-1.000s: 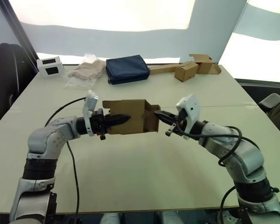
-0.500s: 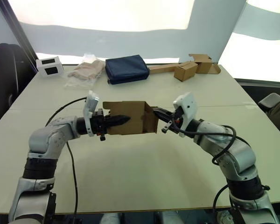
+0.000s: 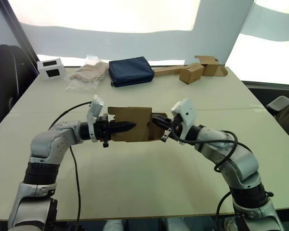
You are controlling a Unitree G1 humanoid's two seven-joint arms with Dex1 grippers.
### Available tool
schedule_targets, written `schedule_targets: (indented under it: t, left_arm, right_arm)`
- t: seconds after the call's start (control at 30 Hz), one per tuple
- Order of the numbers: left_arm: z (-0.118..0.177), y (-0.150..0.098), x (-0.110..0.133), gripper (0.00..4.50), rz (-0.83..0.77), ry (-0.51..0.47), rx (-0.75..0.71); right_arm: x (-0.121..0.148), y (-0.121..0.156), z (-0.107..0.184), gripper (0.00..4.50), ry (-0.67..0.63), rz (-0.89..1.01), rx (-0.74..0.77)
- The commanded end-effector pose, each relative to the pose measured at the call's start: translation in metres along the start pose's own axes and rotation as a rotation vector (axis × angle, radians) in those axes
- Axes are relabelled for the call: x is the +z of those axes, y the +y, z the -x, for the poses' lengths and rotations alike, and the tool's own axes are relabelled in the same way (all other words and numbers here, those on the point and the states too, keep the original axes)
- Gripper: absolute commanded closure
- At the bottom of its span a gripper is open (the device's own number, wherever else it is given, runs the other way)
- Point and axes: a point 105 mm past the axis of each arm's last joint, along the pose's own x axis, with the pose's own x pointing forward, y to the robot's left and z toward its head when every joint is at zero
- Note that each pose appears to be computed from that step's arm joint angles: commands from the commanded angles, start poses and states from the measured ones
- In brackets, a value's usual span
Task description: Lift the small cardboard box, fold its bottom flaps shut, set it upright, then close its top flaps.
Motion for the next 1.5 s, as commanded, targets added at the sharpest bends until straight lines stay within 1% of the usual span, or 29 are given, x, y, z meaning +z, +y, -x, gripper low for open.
schedule_targets:
  t: [0.03, 0.23, 0.6, 0.7, 0.87, 1.1, 1.2, 1.33, 1.43, 1.5]
  left_arm:
    - [-0.003, -0.010, 0.012, 4.49, -0.012, -0.015, -0.049]
    - [-0.004, -0.011, 0.015, 4.49, 0.016, -0.018, -0.048]
    - [-0.010, -0.011, 0.023, 4.49, 0.098, -0.075, -0.048]
    - [-0.007, -0.011, 0.031, 4.49, 0.164, -0.116, -0.054]
    - [-0.003, -0.011, 0.035, 4.49, 0.275, -0.169, -0.052]
    - [-0.002, -0.009, 0.035, 4.49, 0.351, -0.198, -0.038]
    - [-0.004, -0.011, 0.032, 4.49, 0.366, -0.191, -0.040]
    - [-0.004, -0.012, 0.031, 4.49, 0.362, -0.183, -0.037]
    - [0.000, -0.010, 0.032, 4.49, 0.294, -0.160, -0.005]
    - [0.003, -0.010, 0.032, 4.49, 0.206, -0.139, 0.015]
  right_arm:
    - [0.017, 0.007, -0.003, 4.50, -0.060, 0.040, 0.028]
    - [0.021, 0.016, -0.009, 4.50, -0.079, 0.048, 0.049]
    - [0.027, 0.023, -0.019, 4.50, -0.103, 0.113, 0.045]
    - [0.029, 0.022, -0.019, 4.50, -0.114, 0.122, 0.037]
    - [0.030, 0.021, -0.016, 4.50, -0.127, 0.156, 0.051]
    - [0.030, 0.032, -0.016, 4.50, -0.141, 0.233, 0.130]
    - [0.028, 0.035, -0.017, 4.50, -0.137, 0.264, 0.160]
    - [0.024, 0.032, -0.017, 4.50, -0.126, 0.284, 0.160]
    - [0.021, 0.018, -0.006, 4.50, -0.100, 0.290, 0.131]
    - [0.025, 0.012, 0.003, 4.50, -0.108, 0.233, 0.122]
